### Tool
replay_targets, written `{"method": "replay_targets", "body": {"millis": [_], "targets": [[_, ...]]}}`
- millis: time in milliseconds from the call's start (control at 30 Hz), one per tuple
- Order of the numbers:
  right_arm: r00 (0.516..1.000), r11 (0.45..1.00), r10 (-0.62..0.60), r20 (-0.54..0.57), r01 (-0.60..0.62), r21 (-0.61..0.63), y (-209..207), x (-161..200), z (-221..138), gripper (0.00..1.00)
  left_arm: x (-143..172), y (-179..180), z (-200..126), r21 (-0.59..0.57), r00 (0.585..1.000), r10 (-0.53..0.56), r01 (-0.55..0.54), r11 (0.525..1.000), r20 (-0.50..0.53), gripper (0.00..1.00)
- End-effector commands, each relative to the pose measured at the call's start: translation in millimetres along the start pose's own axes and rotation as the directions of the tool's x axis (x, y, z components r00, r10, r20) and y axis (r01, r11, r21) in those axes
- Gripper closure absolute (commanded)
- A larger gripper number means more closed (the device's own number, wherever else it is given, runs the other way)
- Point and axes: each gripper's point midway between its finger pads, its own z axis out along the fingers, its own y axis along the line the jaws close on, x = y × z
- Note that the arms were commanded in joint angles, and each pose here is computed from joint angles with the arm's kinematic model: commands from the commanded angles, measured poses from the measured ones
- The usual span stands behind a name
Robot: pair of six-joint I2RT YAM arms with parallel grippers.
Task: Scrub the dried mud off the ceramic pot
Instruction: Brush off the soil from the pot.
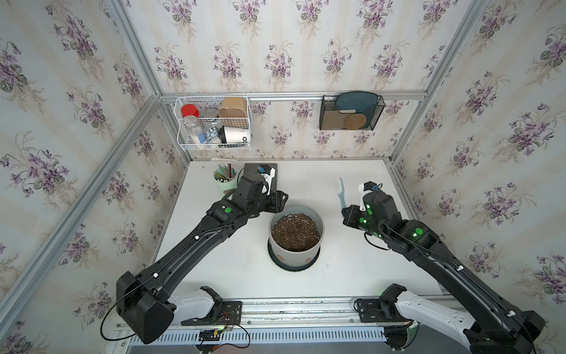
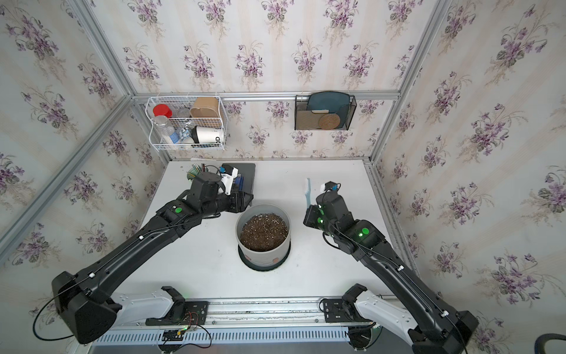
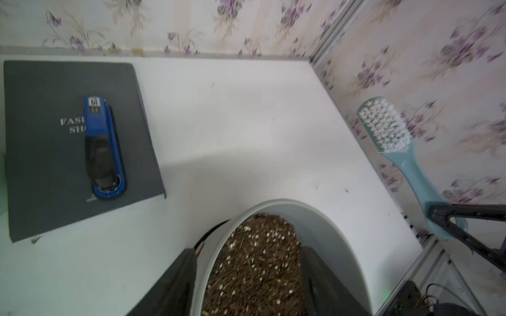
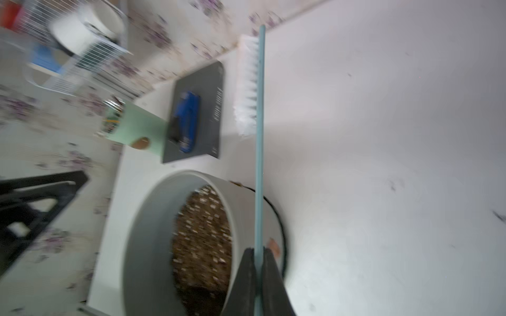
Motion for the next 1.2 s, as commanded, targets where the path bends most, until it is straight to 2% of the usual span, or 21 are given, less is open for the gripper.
{"method": "replay_targets", "body": {"millis": [0, 200, 467, 567, 700, 967, 1167], "targets": [[0.996, 0.983, 0.019, -0.085, -0.004, 0.184, -48.8, 35.1, -2.4, 1.00, 32.9, 17.7, 9.0, -0.060, 0.990, 0.060, -0.068, 0.996, -0.127, 0.35], [0.978, 0.980, 0.006, -0.210, 0.036, 0.197, -68.5, 87.3, 2.2, 1.00, 43.2, 30.4, 26.0, -0.111, 0.984, 0.053, -0.073, 0.991, -0.170, 0.38], [0.969, 0.990, -0.003, -0.246, 0.038, 0.139, -69.5, 113.6, 10.4, 1.00, 64.2, 51.0, 45.7, -0.196, 0.961, 0.058, -0.114, 0.974, -0.270, 0.44], [0.965, 0.992, -0.021, -0.261, 0.052, 0.112, -64.9, 119.1, 14.9, 1.00, 67.3, 51.1, 50.6, -0.195, 0.960, 0.048, -0.105, 0.975, -0.275, 0.55], [0.960, 0.993, -0.049, -0.275, 0.075, 0.087, -59.2, 125.7, 20.6, 1.00, 68.5, 47.2, 57.0, -0.177, 0.962, 0.029, -0.080, 0.981, -0.272, 0.60], [0.953, 0.994, -0.019, -0.304, 0.052, 0.099, -63.4, 139.1, 32.9, 1.00, 64.6, 43.1, 63.1, -0.188, 0.965, 0.008, -0.059, 0.980, -0.264, 0.90], [0.943, 0.989, -0.039, -0.331, 0.084, 0.122, -62.7, 142.6, 45.6, 1.00, 58.9, 39.6, 62.7, -0.188, 0.970, 0.016, -0.064, 0.980, -0.244, 0.98]]}}
